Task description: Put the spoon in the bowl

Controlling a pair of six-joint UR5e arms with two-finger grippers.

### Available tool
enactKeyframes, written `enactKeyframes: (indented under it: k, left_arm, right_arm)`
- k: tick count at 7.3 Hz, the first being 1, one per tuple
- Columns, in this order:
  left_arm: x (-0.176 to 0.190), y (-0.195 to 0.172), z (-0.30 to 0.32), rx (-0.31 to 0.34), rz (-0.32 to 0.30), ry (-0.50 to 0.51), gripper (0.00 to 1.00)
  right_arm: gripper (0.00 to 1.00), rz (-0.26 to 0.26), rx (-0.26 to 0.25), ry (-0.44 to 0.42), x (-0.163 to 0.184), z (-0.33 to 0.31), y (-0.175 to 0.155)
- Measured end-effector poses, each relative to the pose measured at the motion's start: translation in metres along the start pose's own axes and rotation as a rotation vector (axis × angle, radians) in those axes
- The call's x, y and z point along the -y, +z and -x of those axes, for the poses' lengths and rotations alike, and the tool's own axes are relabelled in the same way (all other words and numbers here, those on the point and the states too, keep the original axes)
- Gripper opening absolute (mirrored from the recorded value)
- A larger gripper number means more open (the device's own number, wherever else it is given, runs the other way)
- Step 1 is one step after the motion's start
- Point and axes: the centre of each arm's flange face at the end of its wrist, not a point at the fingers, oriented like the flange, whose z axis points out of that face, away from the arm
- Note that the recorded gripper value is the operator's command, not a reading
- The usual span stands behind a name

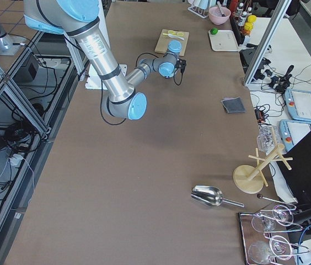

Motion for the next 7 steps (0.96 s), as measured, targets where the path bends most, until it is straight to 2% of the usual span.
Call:
enactKeyframes:
  k: [1,4,7]
  left_arm:
    - [0.001,-0.001,-0.002,-0.001,-0.003,0.002,0.98]
    - [0.024,-0.008,-0.039,-0.011,-0.018,0.014,0.98]
    - [0.052,0.000,-0.155,-0.050,-0.009,-0.009,0.97]
  right_arm:
    - [1.00,0.000,-0.004,0.001,-0.001,-0.001,0.004]
    - [1.00,-0.011,-0.003,0.014,0.010,-0.005,-0.001]
    - [1.00,-0.008,0.014,0.057,0.049,-0.031,-0.039]
